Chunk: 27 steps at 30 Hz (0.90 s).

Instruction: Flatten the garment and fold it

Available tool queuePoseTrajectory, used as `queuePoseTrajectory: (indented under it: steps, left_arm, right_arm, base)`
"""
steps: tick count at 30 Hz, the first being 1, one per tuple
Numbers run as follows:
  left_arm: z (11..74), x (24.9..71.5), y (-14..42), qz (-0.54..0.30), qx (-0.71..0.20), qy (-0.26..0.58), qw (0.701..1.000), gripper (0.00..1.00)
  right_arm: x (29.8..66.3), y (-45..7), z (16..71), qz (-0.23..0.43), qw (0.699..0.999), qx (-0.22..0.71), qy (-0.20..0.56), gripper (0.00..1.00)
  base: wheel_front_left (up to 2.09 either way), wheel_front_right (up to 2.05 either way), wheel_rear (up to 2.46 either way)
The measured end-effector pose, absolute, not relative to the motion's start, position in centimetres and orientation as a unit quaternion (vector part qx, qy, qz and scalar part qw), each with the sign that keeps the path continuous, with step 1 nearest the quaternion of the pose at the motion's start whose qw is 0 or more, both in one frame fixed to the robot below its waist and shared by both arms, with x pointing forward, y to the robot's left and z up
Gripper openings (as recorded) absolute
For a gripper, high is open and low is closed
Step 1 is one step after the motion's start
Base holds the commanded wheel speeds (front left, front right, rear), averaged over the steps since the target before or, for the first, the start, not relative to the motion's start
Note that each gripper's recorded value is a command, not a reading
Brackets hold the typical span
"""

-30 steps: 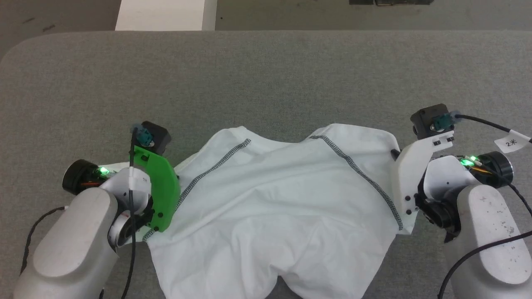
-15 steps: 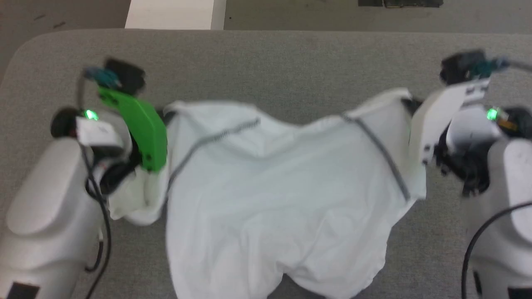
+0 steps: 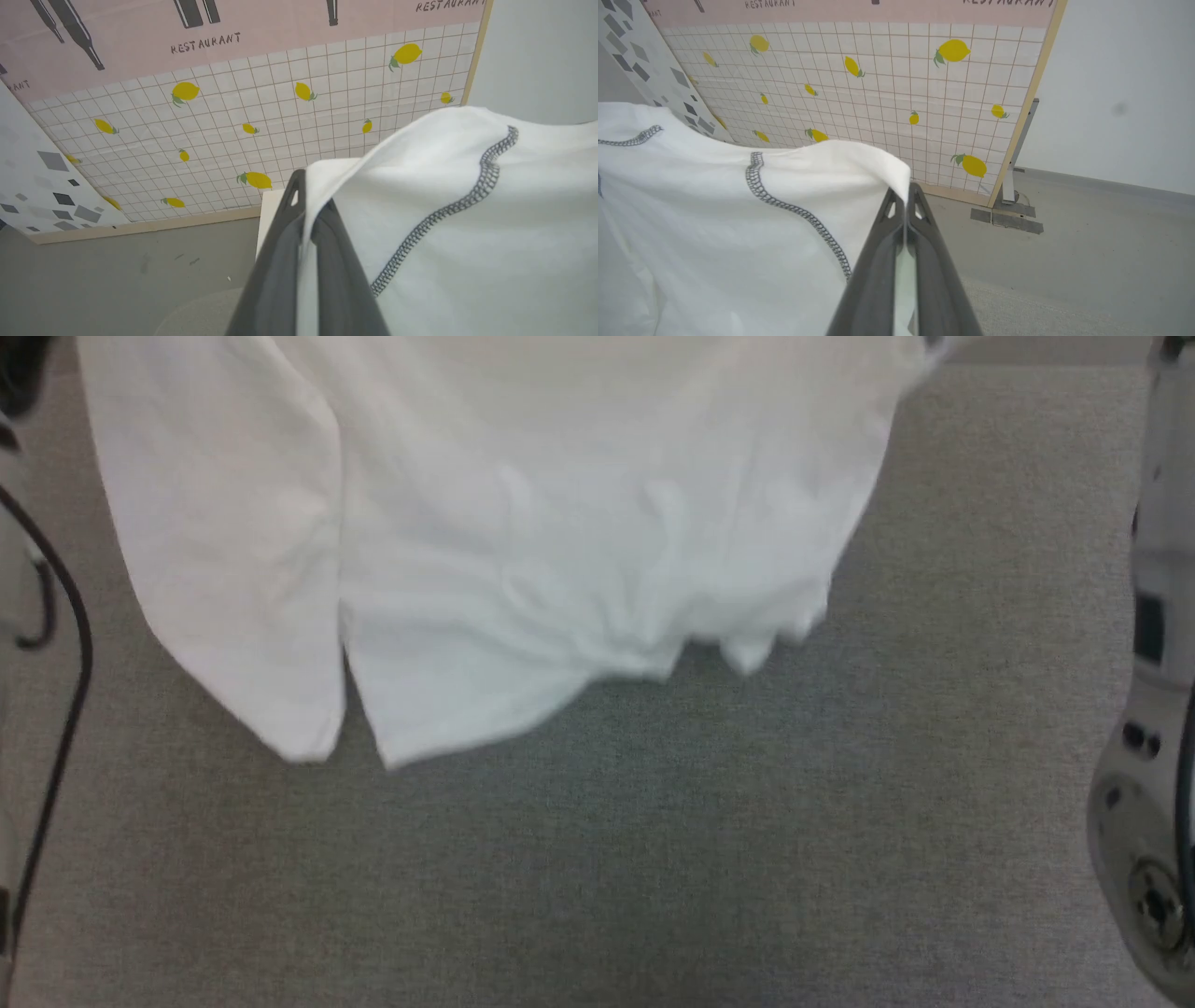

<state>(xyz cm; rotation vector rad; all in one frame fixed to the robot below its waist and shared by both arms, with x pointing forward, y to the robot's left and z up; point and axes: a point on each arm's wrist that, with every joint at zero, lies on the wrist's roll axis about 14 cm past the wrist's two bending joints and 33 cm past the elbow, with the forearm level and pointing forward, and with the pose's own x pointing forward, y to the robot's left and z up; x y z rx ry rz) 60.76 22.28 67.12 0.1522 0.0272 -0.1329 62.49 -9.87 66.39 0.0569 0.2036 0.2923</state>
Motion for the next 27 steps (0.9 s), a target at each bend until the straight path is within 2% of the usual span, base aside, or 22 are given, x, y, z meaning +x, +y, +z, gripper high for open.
queuePoseTrajectory:
  steps: [9,14,21,27]
  left_arm:
    - [76.1,63.4,24.5,0.004,0.118,-0.146,0.982,0.0]
    - [77.8,63.9,25.3,0.015,0.113,-0.206,0.972,0.0]
    - [72.0,65.0,26.3,0.006,0.102,-0.158,0.982,0.0]
    - [65.3,64.1,26.6,-0.017,0.088,-0.079,0.993,0.0]
  right_arm:
    - [66.1,-10.0,73.0,0.125,0.992,0.022,-0.014,0.0]
    - [67.4,-9.6,74.4,0.127,0.99,0.028,-0.06,0.0]
    - [68.7,-8.5,69.7,0.138,0.99,0.034,-0.017,0.0]
    - [67.3,-7.5,64.3,0.159,0.985,0.055,0.024,0.0]
  base:
    - [0.0,0.0,0.0]
    - [0.0,0.0,0.0]
    - [0.0,0.0,0.0]
    - [0.0,0.0,0.0]
